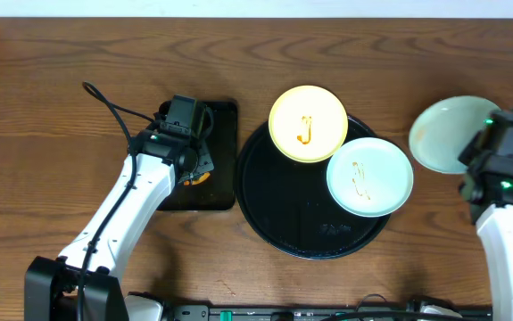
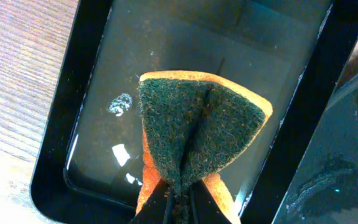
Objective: Clean dirty plates on tray and stack at the side
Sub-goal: 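Place the green plate on the table right of the tray, release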
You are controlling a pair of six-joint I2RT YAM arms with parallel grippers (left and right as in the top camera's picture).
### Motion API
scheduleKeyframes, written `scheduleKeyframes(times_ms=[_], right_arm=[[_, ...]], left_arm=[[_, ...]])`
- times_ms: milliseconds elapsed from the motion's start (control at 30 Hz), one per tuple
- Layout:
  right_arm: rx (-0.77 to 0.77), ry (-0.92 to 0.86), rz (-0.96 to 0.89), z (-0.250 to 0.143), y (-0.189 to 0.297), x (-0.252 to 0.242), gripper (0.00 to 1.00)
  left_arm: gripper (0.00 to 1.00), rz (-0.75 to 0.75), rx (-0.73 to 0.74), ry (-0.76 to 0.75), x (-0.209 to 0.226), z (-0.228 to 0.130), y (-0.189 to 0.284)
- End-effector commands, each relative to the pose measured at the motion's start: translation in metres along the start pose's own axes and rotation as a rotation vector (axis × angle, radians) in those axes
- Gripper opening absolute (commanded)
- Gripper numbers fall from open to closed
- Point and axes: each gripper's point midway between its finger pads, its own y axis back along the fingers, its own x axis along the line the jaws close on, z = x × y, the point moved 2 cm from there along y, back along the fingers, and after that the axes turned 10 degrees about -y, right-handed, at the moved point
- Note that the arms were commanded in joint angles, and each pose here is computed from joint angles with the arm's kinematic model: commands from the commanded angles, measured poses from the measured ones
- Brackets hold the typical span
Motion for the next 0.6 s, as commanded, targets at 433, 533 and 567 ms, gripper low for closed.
scheduleKeyframes(times_ms=[433, 533, 567], right_arm=[[0.203, -0.088, 0.051, -0.028, -0.065, -0.007, 0.13], [0.227, -0.085, 0.097, -0.032, -0.063, 0.001, 0.24], [0.247, -0.069, 0.137, -0.035, -0.061, 0.007, 0.26]], left_arm=[[0.08, 0.018, 0.001, -0.01, 0.004, -0.001, -0.002], [0.08, 0.018, 0.001, -0.01, 0.004, -0.001, -0.002], [0.08, 0.018, 0.001, -0.01, 0.004, -0.001, -0.002]])
